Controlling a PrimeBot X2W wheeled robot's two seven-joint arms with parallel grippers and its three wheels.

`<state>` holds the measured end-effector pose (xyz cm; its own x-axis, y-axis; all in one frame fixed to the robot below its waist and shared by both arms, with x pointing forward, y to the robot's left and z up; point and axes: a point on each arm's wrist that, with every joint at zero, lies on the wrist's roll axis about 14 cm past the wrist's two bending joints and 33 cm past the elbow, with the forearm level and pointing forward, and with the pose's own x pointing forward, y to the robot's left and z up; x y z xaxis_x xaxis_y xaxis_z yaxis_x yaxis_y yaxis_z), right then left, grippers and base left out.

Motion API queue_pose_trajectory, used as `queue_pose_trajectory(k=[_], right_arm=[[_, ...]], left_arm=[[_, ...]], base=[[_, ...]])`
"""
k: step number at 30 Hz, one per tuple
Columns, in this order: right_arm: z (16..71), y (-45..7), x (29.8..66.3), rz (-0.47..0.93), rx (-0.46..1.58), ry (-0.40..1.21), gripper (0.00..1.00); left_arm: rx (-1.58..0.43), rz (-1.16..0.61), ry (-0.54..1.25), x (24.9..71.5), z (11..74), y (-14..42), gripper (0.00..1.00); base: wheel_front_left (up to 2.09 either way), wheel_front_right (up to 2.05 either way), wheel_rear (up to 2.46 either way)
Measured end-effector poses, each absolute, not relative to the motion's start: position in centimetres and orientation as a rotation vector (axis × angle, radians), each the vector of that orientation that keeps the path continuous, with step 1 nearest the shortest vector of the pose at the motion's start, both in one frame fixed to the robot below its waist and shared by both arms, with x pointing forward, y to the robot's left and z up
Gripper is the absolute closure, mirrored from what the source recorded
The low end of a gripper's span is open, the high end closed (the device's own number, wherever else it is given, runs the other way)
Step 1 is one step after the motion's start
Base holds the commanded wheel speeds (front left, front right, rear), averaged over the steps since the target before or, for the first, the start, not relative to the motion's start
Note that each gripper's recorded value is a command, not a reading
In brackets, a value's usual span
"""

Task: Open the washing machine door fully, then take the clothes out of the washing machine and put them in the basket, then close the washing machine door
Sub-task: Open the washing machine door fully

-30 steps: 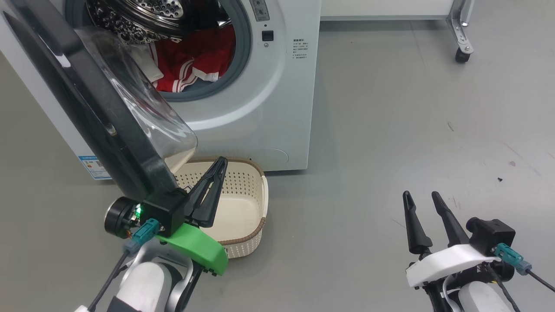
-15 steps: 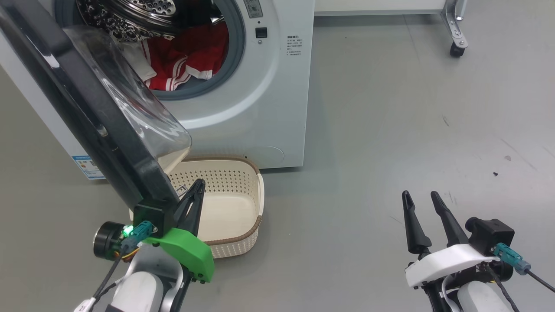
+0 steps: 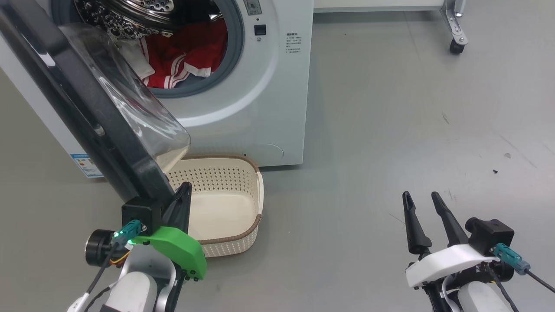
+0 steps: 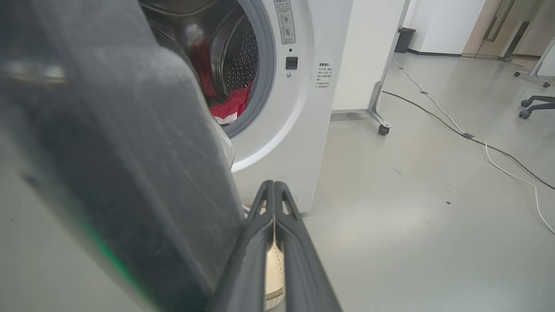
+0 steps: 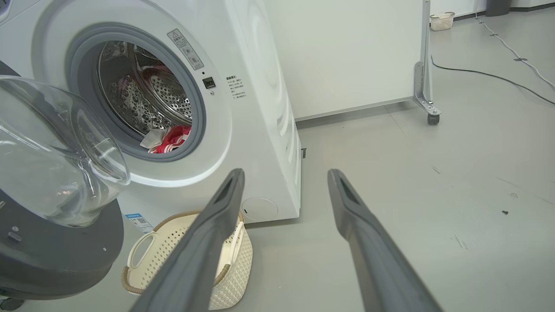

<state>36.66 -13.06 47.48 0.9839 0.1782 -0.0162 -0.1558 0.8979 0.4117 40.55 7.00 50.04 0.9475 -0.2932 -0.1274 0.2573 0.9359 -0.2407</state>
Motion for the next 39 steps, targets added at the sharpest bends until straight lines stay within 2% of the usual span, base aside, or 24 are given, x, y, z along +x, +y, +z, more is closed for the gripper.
queue_pose_trajectory(k=[19,39], right_arm=[[47.6,-12.5,36.9,0.19,0.421,0.054,0.0],[48.1,-8.3,37.4,0.32,0.415,0.067,0.0]], left_arm=[[-0.226,-0.262,0.159,40.2,50.0,7.5,1.0],[-0.245,-0.173,0.151,38.6,49.9,10.4,1.0]], base=[[0.0,0.0,0.0],[0.0,0.0,0.0]])
